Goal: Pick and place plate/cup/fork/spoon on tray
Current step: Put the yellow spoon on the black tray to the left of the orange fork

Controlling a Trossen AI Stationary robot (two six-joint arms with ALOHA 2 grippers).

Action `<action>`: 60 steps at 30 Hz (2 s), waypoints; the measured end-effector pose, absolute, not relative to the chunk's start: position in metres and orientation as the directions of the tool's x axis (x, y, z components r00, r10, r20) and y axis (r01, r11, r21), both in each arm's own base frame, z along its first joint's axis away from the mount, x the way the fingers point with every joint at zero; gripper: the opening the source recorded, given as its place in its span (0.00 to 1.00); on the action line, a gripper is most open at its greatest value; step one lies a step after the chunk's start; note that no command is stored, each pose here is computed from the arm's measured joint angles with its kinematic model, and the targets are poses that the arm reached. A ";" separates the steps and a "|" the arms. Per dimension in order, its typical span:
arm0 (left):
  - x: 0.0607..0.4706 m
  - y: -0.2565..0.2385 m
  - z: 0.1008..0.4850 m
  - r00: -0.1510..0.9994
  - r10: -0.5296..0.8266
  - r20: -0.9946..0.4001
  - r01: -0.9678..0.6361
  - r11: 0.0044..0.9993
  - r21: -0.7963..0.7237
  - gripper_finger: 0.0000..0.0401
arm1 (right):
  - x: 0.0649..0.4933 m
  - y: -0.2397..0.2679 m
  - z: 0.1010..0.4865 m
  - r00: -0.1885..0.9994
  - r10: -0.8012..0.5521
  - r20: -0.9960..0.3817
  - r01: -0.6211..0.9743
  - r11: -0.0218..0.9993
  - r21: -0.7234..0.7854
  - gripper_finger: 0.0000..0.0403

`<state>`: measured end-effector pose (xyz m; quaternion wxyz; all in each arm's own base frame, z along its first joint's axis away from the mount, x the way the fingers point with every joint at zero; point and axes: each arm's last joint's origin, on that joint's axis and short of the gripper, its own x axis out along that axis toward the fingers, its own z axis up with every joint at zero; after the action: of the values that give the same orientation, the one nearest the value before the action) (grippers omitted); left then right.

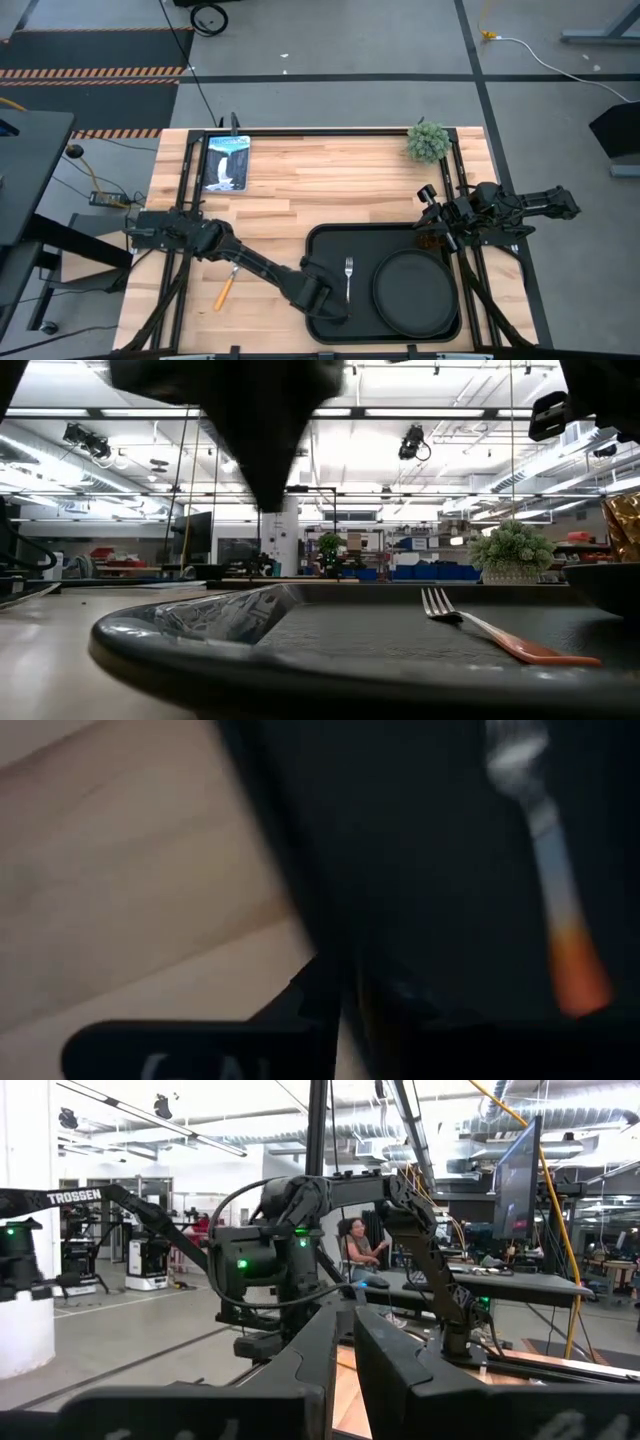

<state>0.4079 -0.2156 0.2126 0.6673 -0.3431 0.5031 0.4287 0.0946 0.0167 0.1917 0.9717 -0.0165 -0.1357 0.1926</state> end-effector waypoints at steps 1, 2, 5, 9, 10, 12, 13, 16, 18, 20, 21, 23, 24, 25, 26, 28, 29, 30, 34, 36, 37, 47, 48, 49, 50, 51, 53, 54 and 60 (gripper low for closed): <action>0.403 -0.218 0.212 0.094 0.226 -0.970 -0.914 0.405 0.006 0.10 | 0.095 0.017 0.192 0.889 0.379 0.258 -0.370 0.925 -0.084 0.11; 0.398 -0.221 0.213 0.065 0.230 -0.971 -0.910 0.412 0.036 0.10 | 0.095 0.017 0.192 0.889 0.379 0.258 -0.370 0.925 -0.085 0.11; 0.383 -0.231 0.213 -0.005 0.261 -0.965 -0.906 0.407 0.115 0.09 | 0.095 0.017 0.192 0.889 0.379 0.257 -0.370 0.925 -0.084 0.11; 0.370 -0.250 0.213 0.012 0.274 -0.962 -0.899 0.424 0.109 0.09 | 0.095 0.017 0.192 0.889 0.379 0.258 -0.370 0.925 -0.084 0.11; 0.367 -0.254 0.213 0.012 0.279 -0.960 -0.894 0.434 0.115 0.09 | 0.095 0.017 0.192 0.889 0.379 0.258 -0.370 0.925 -0.085 0.11; 0.362 -0.260 0.210 0.013 0.285 -0.958 -0.886 0.448 0.121 0.09 | 0.095 0.017 0.192 0.889 0.379 0.258 -0.370 0.925 -0.084 0.11; 0.359 -0.261 0.206 -0.007 0.293 -0.956 -0.884 0.445 0.142 0.09 | 0.095 0.017 0.192 0.889 0.379 0.258 -0.370 0.925 -0.085 0.11; 0.350 -0.259 0.190 -0.081 0.311 -0.947 -0.879 0.425 0.214 0.09 | 0.095 0.017 0.192 0.888 0.379 0.258 -0.370 0.925 -0.085 0.11; 0.340 -0.253 0.184 -0.152 0.310 -0.939 -0.876 0.397 0.273 0.08 | 0.095 0.017 0.192 0.889 0.379 0.257 -0.370 0.925 -0.084 0.11; 0.327 -0.245 0.177 -0.225 0.311 -0.923 -0.869 0.365 0.334 0.07 | 0.095 0.017 0.192 0.889 0.379 0.258 -0.370 0.925 -0.085 0.11; 0.321 -0.241 0.173 -0.260 0.314 -0.913 -0.864 0.346 0.365 0.06 | 0.095 0.017 0.192 0.889 0.379 0.257 -0.370 0.925 -0.084 0.11; 0.309 -0.233 0.172 -0.305 0.315 -0.899 -0.862 0.310 0.401 0.04 | 0.095 0.017 0.192 0.888 0.380 0.258 -0.370 0.925 -0.085 0.11; 0.303 -0.229 0.174 -0.317 0.310 -0.897 -0.863 0.298 0.408 0.04 | 0.095 0.017 0.192 0.889 0.379 0.258 -0.370 0.925 -0.084 0.11; 0.297 -0.227 0.179 -0.312 0.302 -0.901 -0.871 0.289 0.398 0.03 | 0.095 0.017 0.192 0.889 0.379 0.257 -0.370 0.925 -0.084 0.11; 0.292 -0.224 0.183 -0.304 0.295 -0.906 -0.879 0.281 0.386 0.02 | 0.095 0.017 0.192 0.889 0.379 0.258 -0.370 0.925 -0.084 0.11; 0.282 -0.220 0.188 -0.267 0.273 -0.924 -0.901 0.269 0.340 0.01 | 0.095 0.017 0.192 0.889 0.379 0.258 -0.370 0.925 -0.084 0.11; 0.276 -0.219 0.191 -0.248 0.263 -0.932 -0.910 0.267 0.318 0.01 | 0.095 0.017 0.192 0.889 0.379 0.257 -0.370 0.925 -0.085 0.11; 0.271 -0.219 0.194 -0.226 0.249 -0.942 -0.920 0.264 0.291 0.01 | 0.095 0.017 0.192 0.889 0.379 0.258 -0.370 0.925 -0.085 0.11; 0.246 -0.217 0.199 -0.138 0.203 -0.969 -0.950 0.249 0.187 0.02 | 0.095 0.017 0.192 0.889 0.379 0.258 -0.370 0.925 -0.084 0.11; 0.232 -0.217 0.196 -0.093 0.172 -0.981 -0.966 0.224 0.131 0.02 | 0.095 0.017 0.192 0.889 0.379 0.258 -0.370 0.925 -0.085 0.11; 0.226 -0.217 0.193 -0.072 0.157 -0.985 -0.971 0.213 0.105 0.02 | 0.095 0.017 0.192 0.889 0.379 0.258 -0.370 0.925 -0.085 0.11; 0.204 -0.212 0.177 -0.053 0.149 -0.987 -0.984 0.164 0.077 0.15 | 0.095 0.017 0.192 0.889 0.379 0.258 -0.370 0.925 -0.085 0.11; 0.204 -0.210 0.178 -0.062 0.160 -0.985 -0.983 0.159 0.088 0.19 | 0.095 0.017 0.192 0.889 0.379 0.258 -0.370 0.925 -0.084 0.11; 0.204 -0.209 0.178 -0.069 0.168 -0.983 -0.983 0.158 0.096 0.22 | 0.095 0.017 0.192 0.889 0.379 0.258 -0.370 0.925 -0.084 0.11; 0.204 -0.208 0.178 -0.074 0.175 -0.982 -0.982 0.161 0.103 0.25 | 0.095 0.017 0.192 0.889 0.379 0.258 -0.370 0.925 -0.084 0.11; 0.203 -0.207 0.178 -0.079 0.186 -0.979 -0.980 0.167 0.110 0.29 | 0.095 0.017 0.192 0.889 0.379 0.258 -0.370 0.925 -0.085 0.11; 0.202 -0.206 0.178 -0.088 0.200 -0.976 -0.977 0.176 0.124 0.34 | 0.095 0.017 0.192 0.889 0.379 0.258 -0.370 0.925 -0.084 0.11; 0.201 -0.205 0.179 -0.093 0.215 -0.972 -0.975 0.177 0.132 0.36 | 0.095 0.017 0.192 0.889 0.379 0.258 -0.370 0.925 -0.085 0.11; 0.198 -0.202 0.180 -0.106 0.263 -0.959 -0.972 0.177 0.156 0.36 | 0.095 0.017 0.192 0.889 0.379 0.258 -0.370 0.925 -0.085 0.11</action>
<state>0.1981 -0.2018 0.1799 0.5719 -0.3465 0.5115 0.5397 0.0946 0.0167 0.1918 0.9717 -0.0167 -0.1359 0.1926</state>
